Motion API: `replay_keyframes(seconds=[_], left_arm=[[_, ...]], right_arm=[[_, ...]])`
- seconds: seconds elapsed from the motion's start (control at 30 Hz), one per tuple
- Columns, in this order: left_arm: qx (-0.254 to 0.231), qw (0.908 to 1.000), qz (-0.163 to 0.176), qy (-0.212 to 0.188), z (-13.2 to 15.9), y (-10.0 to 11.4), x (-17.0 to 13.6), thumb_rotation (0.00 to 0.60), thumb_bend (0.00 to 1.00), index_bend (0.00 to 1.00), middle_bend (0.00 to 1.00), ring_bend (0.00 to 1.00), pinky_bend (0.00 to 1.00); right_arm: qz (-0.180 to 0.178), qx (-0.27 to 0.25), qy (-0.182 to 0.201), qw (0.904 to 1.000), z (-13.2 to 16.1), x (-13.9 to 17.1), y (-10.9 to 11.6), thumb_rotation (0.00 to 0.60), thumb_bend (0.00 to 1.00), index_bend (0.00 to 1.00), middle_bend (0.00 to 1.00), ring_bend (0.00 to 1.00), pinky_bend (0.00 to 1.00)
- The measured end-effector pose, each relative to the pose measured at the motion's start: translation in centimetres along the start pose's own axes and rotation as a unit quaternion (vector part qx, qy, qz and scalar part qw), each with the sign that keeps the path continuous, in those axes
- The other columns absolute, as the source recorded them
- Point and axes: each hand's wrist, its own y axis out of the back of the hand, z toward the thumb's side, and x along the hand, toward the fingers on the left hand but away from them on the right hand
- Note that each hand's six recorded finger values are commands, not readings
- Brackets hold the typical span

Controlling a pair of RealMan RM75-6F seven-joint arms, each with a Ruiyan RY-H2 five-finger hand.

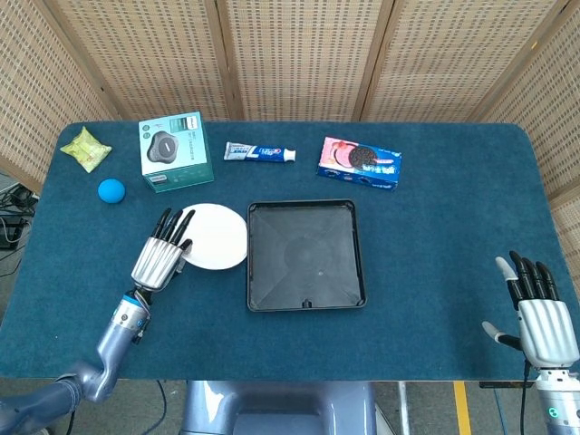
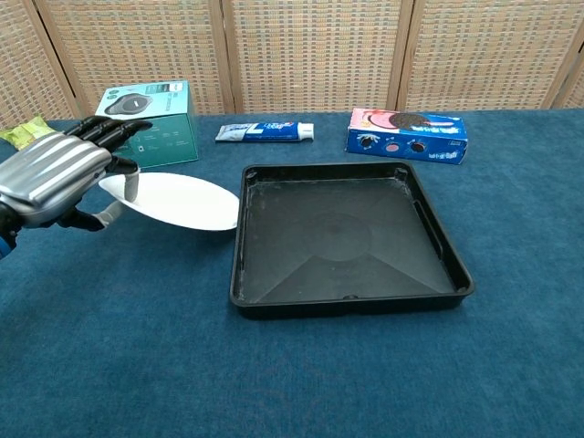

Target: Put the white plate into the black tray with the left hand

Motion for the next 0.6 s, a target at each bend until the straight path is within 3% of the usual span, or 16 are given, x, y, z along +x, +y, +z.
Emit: replay_keyframes(seconds=[0.4, 0.6], left_arm=[[-0.005, 0.9973, 0.071, -0.020, 0.7, 2.8, 0.7, 0.600, 0.55, 0.80, 0.05, 0.00, 0.00], [-0.023, 0.9908, 0.132, -0.020, 0.9, 5.4, 1.7, 0.600, 0.55, 0.80, 0.06, 0.00, 0.00]], right_arm=[[-0.004, -0.001, -0.003, 1.0000, -0.2, 0.0, 0.2, 0.600, 0.23, 0.09, 0.00, 0.00, 0.00], [-0.004, -0.001, -0.011, 0.9999, -0.8, -0.2, 0.1, 0.600, 0.23, 0.09, 0.00, 0.00, 0.00]])
